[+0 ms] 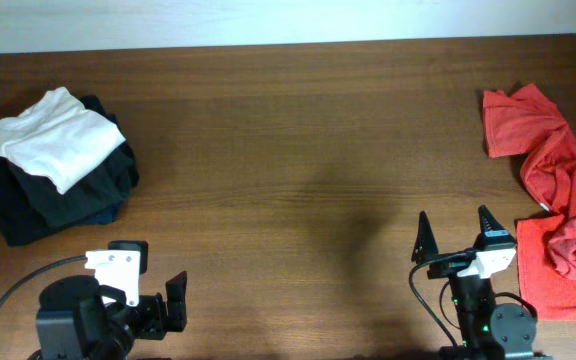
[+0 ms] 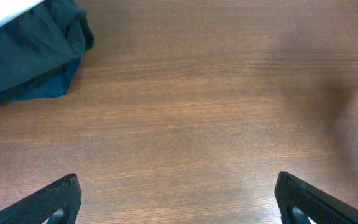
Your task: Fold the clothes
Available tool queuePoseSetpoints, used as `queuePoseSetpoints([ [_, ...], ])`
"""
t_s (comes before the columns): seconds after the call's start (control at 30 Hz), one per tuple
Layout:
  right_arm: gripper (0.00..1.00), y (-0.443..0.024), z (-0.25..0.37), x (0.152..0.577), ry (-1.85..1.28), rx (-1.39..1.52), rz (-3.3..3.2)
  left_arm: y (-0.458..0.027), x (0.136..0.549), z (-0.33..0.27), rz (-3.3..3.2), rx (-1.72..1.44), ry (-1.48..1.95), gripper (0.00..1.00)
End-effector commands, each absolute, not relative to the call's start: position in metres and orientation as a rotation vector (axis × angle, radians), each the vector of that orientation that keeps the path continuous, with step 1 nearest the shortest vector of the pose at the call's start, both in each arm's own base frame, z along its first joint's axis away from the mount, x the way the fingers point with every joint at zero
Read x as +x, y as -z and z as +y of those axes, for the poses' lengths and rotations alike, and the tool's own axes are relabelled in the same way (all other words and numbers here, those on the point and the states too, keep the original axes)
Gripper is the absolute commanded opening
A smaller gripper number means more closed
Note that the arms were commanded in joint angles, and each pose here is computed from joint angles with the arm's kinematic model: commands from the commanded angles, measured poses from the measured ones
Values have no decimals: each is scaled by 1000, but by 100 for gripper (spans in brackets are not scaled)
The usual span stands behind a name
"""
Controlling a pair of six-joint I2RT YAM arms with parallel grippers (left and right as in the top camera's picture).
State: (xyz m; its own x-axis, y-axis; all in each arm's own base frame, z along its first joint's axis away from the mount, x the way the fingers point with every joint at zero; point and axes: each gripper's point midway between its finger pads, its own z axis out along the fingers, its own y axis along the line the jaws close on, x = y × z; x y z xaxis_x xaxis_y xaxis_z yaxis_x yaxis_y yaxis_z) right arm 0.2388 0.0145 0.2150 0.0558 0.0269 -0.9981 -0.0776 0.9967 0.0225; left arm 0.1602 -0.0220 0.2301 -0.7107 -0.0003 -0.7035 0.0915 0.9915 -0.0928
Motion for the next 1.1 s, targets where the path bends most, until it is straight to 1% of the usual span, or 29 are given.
queuePoseSetpoints([
  [0.0, 99, -198, 19, 242, -52, -102, 1529, -230, 160, -21, 2355, 66, 143, 99],
  [0.13, 99, -165, 24, 245, -77, -123, 1607, -230, 160, -21, 2355, 66, 143, 99],
  [0.2, 99, -158, 23, 245, -74, -119, 1636, -230, 160, -21, 2355, 66, 143, 99],
  [0.3, 99, -158, 22, 245, -32, -159, 1633, -230, 160, -21, 2355, 66, 143, 99],
  [1.07, 99, -158, 22, 245, -42, -151, 1633, -230, 160, -21, 2355, 66, 143, 99],
])
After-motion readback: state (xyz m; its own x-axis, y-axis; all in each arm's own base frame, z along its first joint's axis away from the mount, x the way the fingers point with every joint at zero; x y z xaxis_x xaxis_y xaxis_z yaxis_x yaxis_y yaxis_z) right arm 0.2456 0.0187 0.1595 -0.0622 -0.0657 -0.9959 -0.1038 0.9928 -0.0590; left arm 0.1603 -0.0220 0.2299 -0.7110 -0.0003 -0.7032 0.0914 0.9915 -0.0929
